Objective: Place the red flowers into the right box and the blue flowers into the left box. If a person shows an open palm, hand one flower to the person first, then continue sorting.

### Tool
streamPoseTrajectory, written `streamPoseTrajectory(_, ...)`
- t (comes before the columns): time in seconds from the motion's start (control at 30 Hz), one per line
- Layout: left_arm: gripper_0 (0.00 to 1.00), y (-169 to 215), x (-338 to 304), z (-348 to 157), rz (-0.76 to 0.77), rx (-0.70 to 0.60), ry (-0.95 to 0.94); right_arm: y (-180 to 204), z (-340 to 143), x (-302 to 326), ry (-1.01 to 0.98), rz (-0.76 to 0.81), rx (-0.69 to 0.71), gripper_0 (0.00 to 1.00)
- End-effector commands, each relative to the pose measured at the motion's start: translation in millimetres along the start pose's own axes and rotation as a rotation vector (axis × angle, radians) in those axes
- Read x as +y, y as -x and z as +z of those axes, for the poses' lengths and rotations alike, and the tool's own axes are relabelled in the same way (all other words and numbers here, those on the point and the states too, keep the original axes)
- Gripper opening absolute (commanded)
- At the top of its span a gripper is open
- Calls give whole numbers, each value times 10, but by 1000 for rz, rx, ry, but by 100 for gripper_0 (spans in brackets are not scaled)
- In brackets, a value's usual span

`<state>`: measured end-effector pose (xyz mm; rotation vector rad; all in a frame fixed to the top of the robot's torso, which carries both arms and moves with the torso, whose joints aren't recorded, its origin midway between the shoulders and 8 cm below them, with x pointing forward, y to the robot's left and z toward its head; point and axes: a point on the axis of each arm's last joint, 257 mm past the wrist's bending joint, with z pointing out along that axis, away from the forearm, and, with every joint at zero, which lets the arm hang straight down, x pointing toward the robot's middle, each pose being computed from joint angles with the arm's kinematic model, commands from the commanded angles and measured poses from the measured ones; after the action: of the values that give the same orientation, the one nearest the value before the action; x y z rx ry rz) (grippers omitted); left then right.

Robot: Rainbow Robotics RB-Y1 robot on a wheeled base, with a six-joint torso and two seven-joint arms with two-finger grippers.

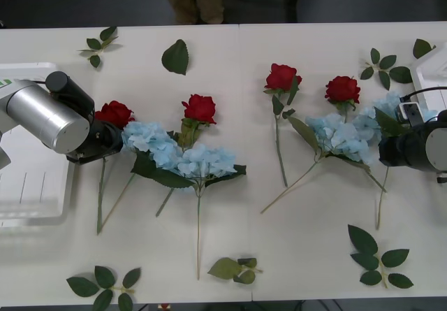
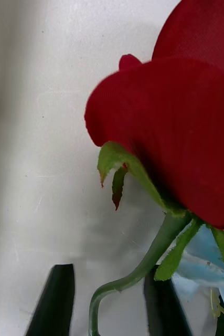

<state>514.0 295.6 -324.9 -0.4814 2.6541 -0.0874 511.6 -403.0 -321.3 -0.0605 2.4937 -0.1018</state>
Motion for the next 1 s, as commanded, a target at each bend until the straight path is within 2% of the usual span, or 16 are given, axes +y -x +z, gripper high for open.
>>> streamPoseTrajectory(0.03,14,192,-179,-98,76,-43,-20,273,-62,177,38,-27,-53,0)
streamPoseTrajectory(0.07,6,195,-177,-98,73,-44,-19,298,-78,180,42,-26,-59,0)
streamPoseTrajectory(0.13,0,211,-161,-96,74,-50,-14,335,-107,188,52,-24,-70,0)
streamPoseTrajectory(0.33,0,217,-159,-89,69,-56,-18,630,-424,314,209,-15,-148,0)
streamPoseTrajectory(0.6,0,252,-145,-154,80,-58,-22,1062,-1435,1013,726,82,-250,0)
streamPoseTrajectory(0.73,0,352,-174,-452,104,-39,-15,1301,-1915,1465,956,111,-318,0)
streamPoseTrajectory(0.87,0,488,-211,-850,176,-52,-28,1465,-2199,1856,1079,101,-361,0)
streamPoseTrajectory(1.0,0,566,-231,-1357,265,-1,-78,1667,-2487,2379,1213,90,-397,0)
